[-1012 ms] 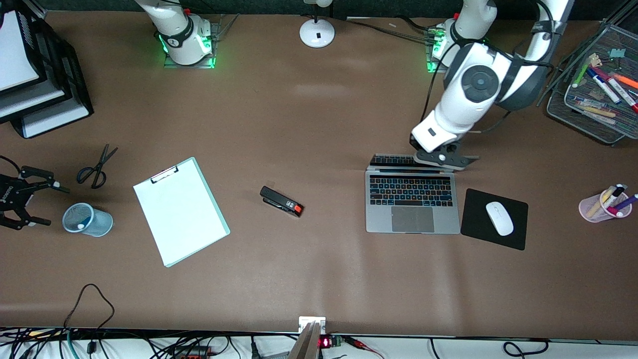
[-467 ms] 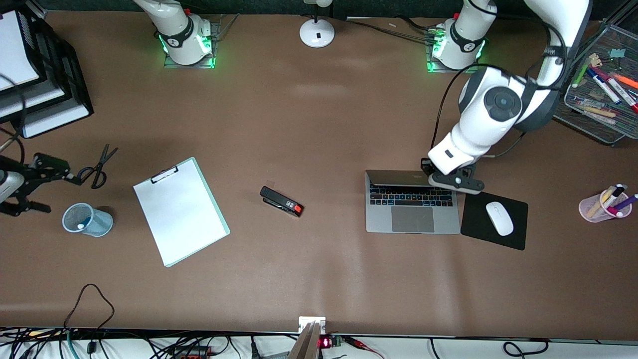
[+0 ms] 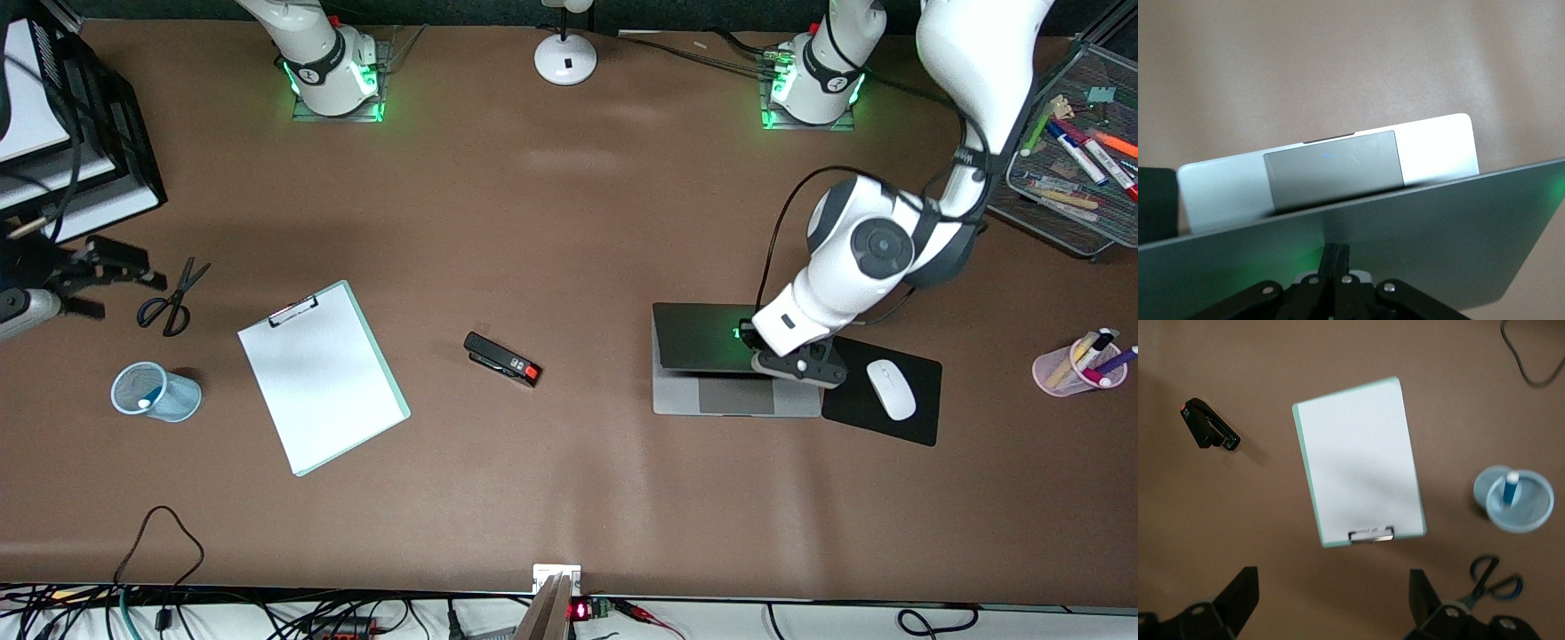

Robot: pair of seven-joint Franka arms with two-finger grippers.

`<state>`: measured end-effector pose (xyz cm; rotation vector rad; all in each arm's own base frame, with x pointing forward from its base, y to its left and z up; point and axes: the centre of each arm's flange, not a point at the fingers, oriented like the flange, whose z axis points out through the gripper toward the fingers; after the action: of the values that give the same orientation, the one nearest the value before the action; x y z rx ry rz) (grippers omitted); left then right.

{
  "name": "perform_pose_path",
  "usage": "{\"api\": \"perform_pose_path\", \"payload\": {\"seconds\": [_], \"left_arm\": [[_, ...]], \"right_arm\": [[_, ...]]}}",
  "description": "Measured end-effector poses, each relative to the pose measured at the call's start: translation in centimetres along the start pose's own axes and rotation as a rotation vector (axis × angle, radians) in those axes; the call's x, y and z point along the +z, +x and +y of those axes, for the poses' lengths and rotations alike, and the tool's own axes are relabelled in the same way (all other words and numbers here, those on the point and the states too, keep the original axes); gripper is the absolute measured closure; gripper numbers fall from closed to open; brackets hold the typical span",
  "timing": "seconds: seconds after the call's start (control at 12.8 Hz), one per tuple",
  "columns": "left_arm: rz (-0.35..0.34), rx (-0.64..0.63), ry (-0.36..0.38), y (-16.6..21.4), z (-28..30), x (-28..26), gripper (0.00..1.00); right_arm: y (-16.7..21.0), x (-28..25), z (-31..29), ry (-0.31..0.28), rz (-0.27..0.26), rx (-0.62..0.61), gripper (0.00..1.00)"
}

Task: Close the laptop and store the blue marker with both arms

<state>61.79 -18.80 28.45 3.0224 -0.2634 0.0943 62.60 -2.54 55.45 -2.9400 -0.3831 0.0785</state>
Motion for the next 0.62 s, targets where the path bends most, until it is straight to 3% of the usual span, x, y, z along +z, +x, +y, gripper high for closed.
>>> {"api": "perform_pose_path", "payload": {"seconds": [0.31, 0.62], "left_arm": [[-0.042, -0.007, -0.02, 1.1, -0.8, 4.4, 0.99], [-0.051, -0.021, -0.046, 1.5, -1.2, 7.7, 0.99]], "right_arm": [[-3.4, -2.2, -4.0, -0.082, -0.035, 0.214, 0.0], [-6.9, -3.2, -4.6, -0.119, -0.033, 0.301, 0.0]]}}
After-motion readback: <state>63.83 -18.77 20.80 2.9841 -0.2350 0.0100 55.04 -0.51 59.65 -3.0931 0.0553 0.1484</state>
